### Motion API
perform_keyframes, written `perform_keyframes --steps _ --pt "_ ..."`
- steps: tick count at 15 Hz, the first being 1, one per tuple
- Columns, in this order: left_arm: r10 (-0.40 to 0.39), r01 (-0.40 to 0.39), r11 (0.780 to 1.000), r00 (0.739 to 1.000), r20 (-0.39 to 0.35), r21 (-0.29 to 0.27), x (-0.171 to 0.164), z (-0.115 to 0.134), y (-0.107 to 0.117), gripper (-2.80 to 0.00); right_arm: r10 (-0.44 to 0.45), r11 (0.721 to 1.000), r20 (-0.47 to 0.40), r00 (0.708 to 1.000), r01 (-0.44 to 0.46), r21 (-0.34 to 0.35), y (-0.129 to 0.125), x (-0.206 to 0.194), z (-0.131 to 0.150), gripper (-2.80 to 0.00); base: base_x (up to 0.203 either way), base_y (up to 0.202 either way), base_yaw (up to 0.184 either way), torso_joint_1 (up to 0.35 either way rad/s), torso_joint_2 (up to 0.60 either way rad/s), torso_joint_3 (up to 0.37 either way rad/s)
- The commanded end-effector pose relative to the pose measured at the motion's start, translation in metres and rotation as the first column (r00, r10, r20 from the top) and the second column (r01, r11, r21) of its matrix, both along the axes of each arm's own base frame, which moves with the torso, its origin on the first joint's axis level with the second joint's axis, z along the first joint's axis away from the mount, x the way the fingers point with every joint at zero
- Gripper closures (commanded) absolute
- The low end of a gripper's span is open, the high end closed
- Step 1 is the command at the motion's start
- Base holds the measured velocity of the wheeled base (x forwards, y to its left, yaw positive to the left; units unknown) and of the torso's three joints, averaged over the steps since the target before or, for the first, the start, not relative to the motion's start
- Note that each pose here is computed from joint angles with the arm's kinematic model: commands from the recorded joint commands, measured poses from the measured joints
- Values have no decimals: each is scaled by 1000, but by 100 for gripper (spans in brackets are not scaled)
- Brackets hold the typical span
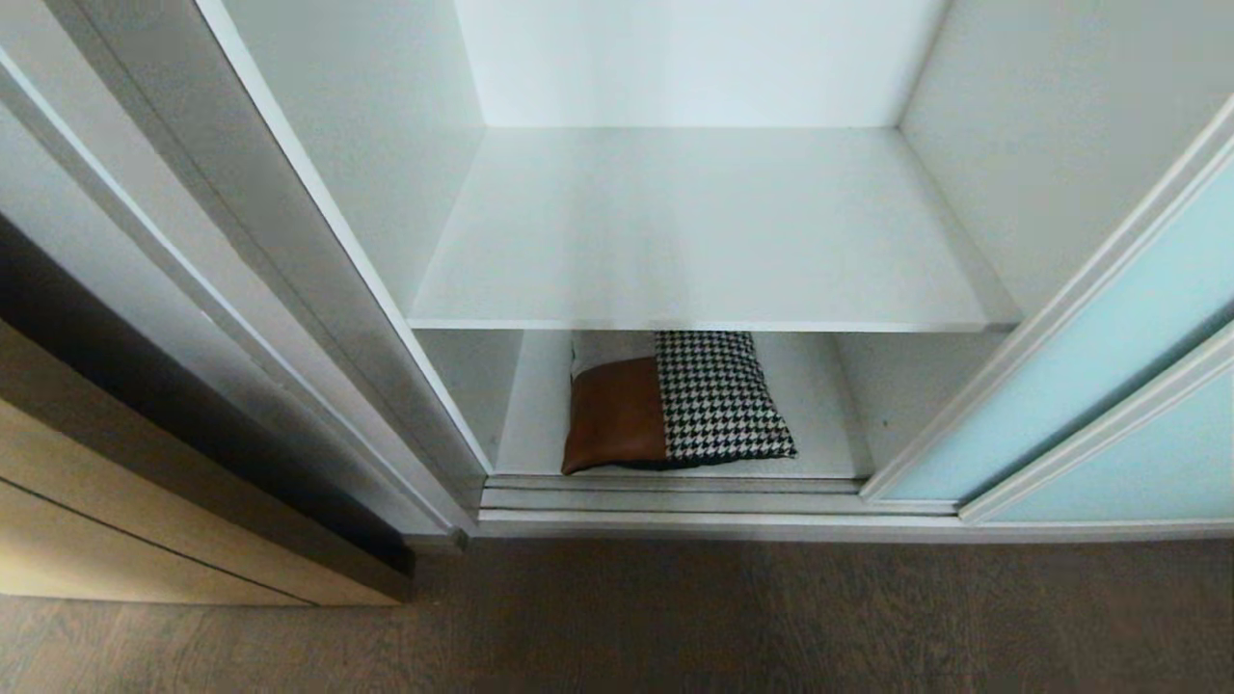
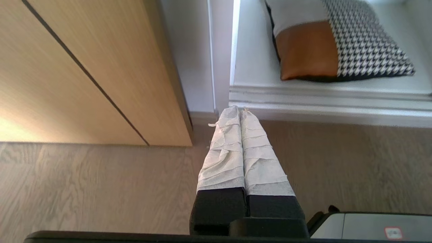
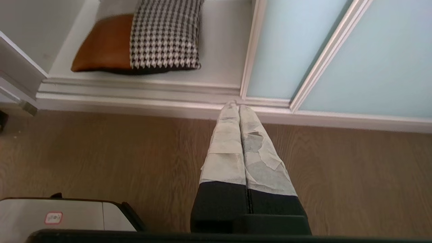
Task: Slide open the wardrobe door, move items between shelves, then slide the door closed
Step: Place the pillow on the higher shelf
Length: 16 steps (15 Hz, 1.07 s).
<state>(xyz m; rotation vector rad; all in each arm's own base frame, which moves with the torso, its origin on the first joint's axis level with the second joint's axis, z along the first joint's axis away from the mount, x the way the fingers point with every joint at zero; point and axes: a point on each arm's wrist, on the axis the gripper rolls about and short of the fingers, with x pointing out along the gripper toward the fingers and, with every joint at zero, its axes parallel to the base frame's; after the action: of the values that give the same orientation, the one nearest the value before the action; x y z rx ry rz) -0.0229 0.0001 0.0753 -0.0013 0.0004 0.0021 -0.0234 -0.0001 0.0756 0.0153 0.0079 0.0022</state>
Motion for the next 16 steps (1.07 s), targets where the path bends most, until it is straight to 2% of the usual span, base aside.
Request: perform_keyframes --steps 1,16 --pt "1 -1 1000 1000 -1 0 0 0 0 0 1 1000 -1 1000 -1 0 0 0 0 0 0 0 0 0 5 -198" --pt "1 -1 1000 1000 -1 0 0 0 0 0 0 1000 -1 1000 0 0 0 0 0 0 0 0 0 2 3 -198"
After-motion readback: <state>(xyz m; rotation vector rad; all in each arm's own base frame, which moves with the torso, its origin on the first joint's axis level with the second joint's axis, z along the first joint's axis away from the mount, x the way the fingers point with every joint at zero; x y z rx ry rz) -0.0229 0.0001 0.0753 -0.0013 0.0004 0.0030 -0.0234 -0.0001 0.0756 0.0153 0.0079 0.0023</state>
